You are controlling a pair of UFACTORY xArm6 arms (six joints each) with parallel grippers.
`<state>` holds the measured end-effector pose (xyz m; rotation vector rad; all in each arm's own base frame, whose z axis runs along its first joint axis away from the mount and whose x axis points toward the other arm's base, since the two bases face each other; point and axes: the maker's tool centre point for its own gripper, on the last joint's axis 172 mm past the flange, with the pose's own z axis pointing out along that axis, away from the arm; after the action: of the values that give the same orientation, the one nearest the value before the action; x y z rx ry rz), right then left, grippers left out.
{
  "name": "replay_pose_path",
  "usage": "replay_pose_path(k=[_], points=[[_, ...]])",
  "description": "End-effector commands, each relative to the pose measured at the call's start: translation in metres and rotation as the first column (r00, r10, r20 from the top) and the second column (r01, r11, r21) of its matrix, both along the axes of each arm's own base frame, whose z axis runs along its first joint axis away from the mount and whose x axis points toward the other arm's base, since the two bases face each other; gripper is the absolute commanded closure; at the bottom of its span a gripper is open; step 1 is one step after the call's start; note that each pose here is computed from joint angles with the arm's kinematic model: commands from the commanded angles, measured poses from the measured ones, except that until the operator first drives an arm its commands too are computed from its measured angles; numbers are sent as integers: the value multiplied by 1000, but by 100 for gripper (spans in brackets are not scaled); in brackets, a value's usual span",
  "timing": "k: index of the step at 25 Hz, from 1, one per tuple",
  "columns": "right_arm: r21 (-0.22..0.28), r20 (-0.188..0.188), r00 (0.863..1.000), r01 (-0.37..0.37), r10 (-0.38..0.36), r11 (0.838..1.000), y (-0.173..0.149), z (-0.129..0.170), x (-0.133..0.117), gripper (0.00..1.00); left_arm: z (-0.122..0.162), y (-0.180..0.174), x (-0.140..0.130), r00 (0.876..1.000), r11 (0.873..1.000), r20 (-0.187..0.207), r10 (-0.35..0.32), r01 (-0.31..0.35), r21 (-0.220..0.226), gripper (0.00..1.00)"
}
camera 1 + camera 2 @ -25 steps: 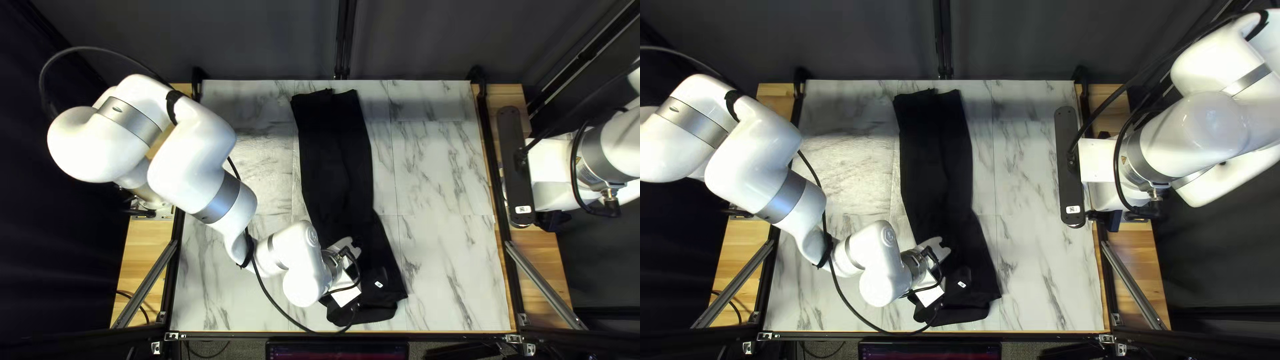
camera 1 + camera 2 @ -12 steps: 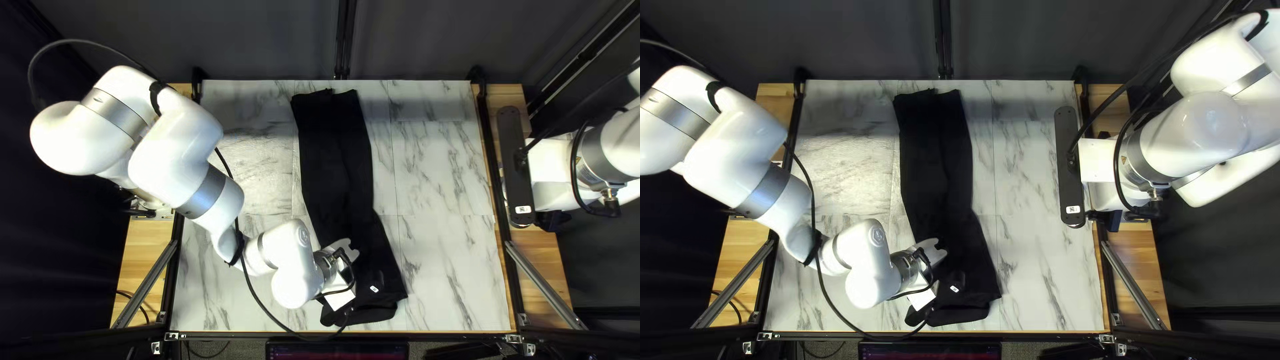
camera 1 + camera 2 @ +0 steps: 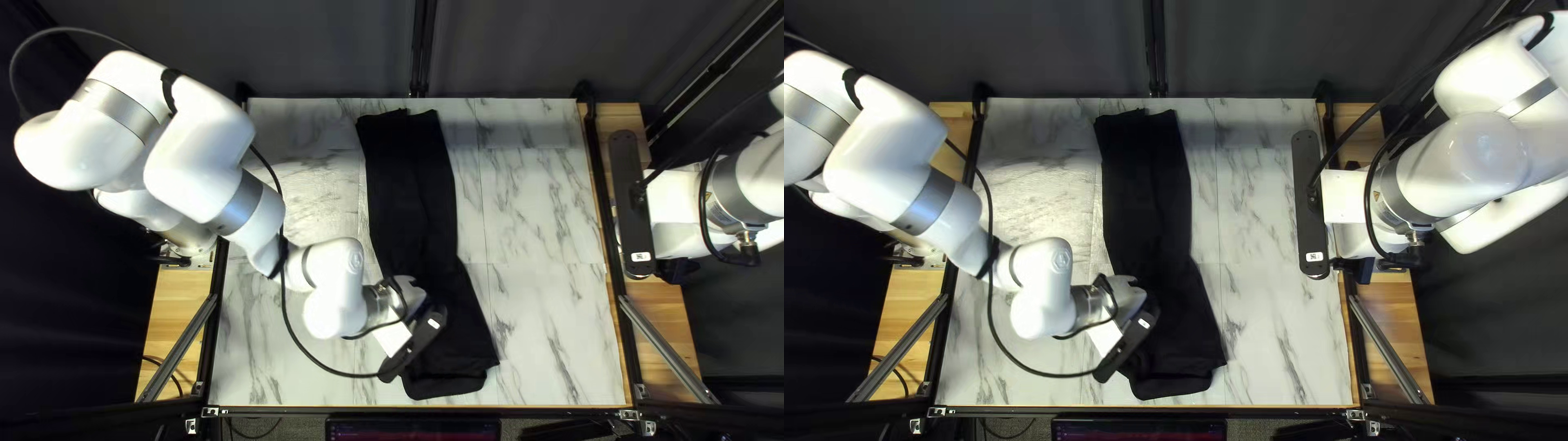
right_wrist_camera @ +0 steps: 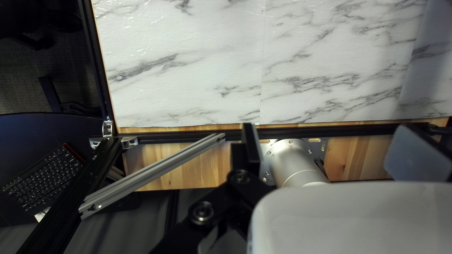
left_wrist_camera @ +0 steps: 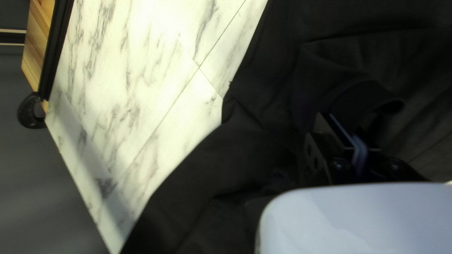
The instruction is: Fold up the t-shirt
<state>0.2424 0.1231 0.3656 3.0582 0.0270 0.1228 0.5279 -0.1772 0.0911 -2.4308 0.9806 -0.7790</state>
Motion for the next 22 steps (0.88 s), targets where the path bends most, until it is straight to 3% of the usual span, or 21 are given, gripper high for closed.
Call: replay_pose_path(k=[1, 9, 14, 22], points=[[0, 0, 1000, 0, 0, 1000, 0, 0, 0, 0, -1, -10, -6, 1000, 1000, -18, -6, 6, 8, 100], [0, 0, 1000, 0, 0, 1000, 0, 0, 0, 0, -3, -26, -17, 998, 1000, -53, -19, 20, 24, 100], [0, 0, 1000, 0, 0, 1000, 0, 0, 0, 0, -2, -36, -23, 998, 1000, -49, -25, 26, 15, 100], [0, 0, 1000, 0, 0, 1000, 0, 0, 0, 0, -24, -27, -22, 999, 1000, -49, -11, 11, -12, 100]])
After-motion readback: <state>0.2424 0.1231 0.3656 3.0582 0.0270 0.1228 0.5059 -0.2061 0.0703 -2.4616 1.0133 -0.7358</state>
